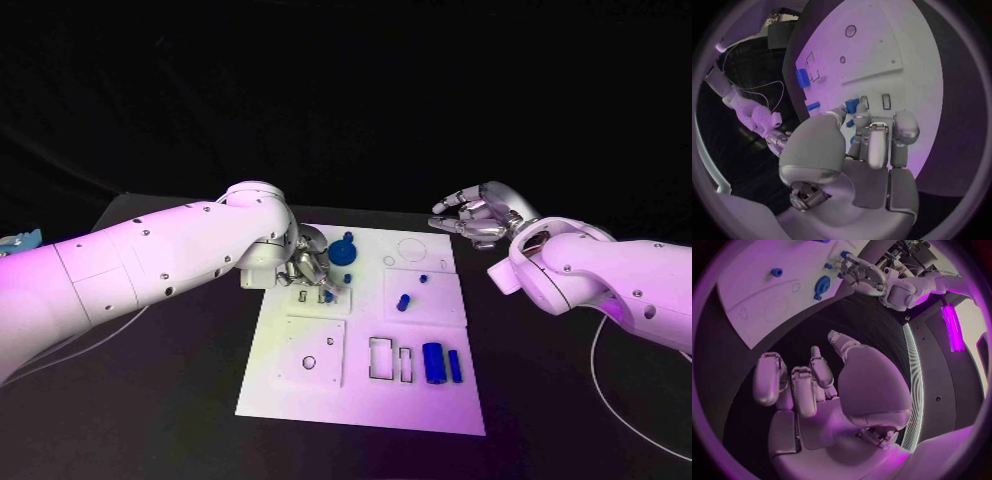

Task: Assemble the parts on the task board

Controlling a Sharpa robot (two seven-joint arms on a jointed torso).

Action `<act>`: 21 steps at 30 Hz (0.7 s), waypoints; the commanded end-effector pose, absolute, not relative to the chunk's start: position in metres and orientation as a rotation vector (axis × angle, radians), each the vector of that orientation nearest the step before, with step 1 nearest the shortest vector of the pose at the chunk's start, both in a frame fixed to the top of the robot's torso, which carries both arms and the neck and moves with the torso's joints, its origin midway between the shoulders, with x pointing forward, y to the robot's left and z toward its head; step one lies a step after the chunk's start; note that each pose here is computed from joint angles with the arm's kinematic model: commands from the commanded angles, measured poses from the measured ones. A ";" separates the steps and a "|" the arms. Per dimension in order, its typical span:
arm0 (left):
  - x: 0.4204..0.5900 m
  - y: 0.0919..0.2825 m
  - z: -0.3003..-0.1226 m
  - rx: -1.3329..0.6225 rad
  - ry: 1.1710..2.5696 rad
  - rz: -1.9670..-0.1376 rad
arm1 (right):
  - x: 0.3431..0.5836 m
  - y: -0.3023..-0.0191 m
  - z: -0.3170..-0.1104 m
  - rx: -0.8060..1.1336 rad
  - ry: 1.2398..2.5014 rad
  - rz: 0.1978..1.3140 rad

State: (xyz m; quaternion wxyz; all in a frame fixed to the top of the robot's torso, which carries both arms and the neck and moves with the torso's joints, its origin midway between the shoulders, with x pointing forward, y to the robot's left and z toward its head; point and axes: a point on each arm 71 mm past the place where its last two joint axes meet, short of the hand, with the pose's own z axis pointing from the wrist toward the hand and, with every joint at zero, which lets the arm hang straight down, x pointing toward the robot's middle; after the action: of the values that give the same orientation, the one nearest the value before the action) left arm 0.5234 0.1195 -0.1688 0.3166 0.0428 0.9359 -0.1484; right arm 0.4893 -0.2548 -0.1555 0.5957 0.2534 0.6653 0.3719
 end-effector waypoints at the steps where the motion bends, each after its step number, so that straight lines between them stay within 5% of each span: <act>1: 0.522 0.118 -0.170 0.115 2.483 -0.408 | 0.489 -0.253 -0.157 0.567 1.564 0.867; 21: 0.521 0.126 -0.170 0.028 2.484 -0.457 | 0.489 -0.254 -0.158 0.567 1.572 0.863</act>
State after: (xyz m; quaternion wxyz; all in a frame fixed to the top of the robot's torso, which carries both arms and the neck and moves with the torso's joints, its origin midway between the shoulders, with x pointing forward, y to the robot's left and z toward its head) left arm 0.5224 0.1275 -0.1709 0.3067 0.0245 0.9384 -0.1576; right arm 0.4892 -0.2548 -0.1575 0.5924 0.2516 0.6699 0.3701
